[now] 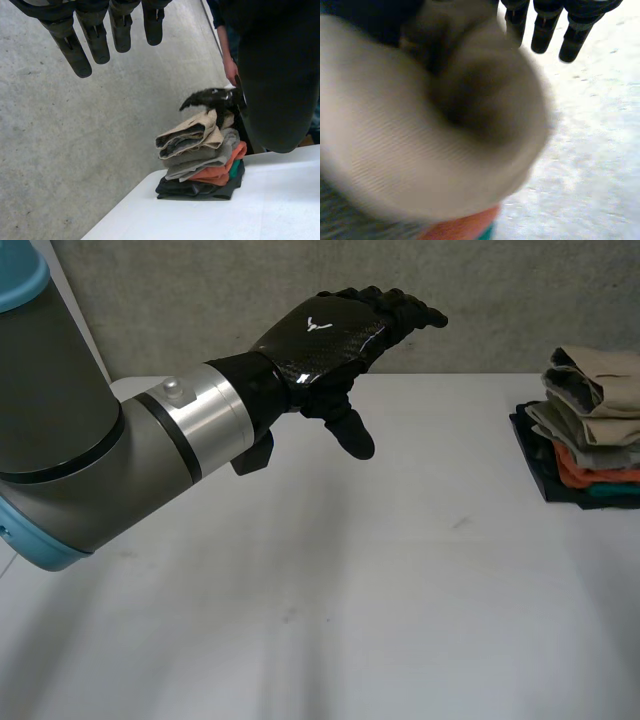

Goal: Fold the laundry.

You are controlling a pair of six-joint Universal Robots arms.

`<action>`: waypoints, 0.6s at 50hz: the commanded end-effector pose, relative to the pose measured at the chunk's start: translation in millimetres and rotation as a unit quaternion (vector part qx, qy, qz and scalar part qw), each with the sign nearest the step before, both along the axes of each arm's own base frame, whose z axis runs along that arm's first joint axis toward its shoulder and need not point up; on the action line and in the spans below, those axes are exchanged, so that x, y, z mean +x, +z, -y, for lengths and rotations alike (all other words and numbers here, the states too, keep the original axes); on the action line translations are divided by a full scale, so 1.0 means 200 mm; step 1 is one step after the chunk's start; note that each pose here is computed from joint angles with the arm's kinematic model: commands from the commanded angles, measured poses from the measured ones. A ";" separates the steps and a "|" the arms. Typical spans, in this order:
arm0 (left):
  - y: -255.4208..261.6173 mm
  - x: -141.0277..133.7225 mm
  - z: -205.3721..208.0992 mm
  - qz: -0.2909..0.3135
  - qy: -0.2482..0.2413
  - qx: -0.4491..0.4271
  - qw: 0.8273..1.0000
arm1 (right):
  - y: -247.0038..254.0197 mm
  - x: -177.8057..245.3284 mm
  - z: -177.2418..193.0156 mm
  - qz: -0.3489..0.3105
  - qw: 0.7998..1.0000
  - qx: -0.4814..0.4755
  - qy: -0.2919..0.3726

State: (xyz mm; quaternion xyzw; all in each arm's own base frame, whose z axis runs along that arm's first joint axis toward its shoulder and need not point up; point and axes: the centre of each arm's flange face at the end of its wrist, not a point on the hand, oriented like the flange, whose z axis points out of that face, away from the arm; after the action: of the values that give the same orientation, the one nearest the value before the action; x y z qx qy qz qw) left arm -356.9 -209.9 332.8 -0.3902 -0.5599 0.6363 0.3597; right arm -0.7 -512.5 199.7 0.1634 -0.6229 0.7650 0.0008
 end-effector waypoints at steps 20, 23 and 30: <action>0.20 -0.01 -0.08 -0.050 0.000 -0.048 0.998 | 0.94 -0.31 -0.44 -0.141 0.910 -0.128 -0.368; 0.28 0.01 -0.05 -0.079 0.032 -0.061 0.994 | 1.05 -0.01 -0.48 -0.123 0.923 -0.213 -0.297; 0.43 0.19 0.10 -0.142 0.181 -0.078 0.970 | 0.99 0.49 -0.66 -0.073 0.956 -0.261 -0.114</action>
State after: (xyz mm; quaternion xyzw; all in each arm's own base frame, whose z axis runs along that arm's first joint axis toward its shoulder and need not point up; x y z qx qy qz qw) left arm -344.6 -206.8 401.4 -0.3009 -0.5022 0.7360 0.3398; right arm 21.7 -407.1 412.3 0.0775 -0.4406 0.8391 0.3095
